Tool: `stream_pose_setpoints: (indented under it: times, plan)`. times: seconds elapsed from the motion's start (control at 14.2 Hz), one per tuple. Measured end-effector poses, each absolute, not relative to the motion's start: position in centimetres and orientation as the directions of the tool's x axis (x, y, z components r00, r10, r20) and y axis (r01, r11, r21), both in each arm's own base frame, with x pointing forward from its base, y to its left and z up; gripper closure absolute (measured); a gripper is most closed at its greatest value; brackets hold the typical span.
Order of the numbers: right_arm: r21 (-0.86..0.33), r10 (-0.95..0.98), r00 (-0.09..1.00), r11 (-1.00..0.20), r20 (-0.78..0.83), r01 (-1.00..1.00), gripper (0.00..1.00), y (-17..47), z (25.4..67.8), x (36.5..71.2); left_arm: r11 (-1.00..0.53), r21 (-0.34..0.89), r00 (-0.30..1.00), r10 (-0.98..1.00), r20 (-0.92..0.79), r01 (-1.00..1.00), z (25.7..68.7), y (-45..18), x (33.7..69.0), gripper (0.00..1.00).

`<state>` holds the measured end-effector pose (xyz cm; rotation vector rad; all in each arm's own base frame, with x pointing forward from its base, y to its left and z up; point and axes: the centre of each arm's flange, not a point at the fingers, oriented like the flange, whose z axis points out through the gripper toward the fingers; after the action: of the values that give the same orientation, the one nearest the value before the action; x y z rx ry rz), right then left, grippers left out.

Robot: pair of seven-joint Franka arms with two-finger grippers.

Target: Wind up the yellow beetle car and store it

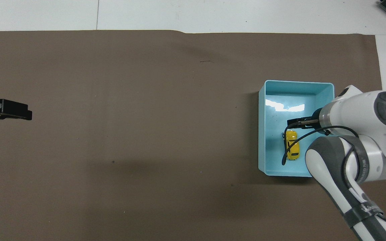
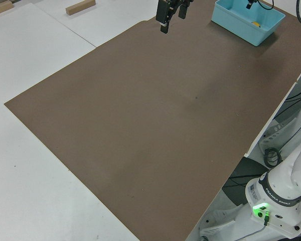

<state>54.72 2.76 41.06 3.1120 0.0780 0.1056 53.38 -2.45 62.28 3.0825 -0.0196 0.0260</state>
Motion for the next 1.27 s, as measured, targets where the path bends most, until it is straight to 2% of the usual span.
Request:
stream_pose_setpoints:
  times: [0.56,1.27]
  plan:
    - [0.030,0.057,0.995,-0.998,0.081,0.055,0.00,2.2,42.0,55.2,-0.998,0.059,1.000,-0.012,0.017,-0.013,62.3,-2.4,53.4,0.00]
    - [0.042,0.017,0.995,-0.999,0.100,0.012,0.00,-0.2,48.1,57.0,-0.998,0.059,1.000,-0.012,0.017,-0.013,62.3,-2.4,53.4,0.00]
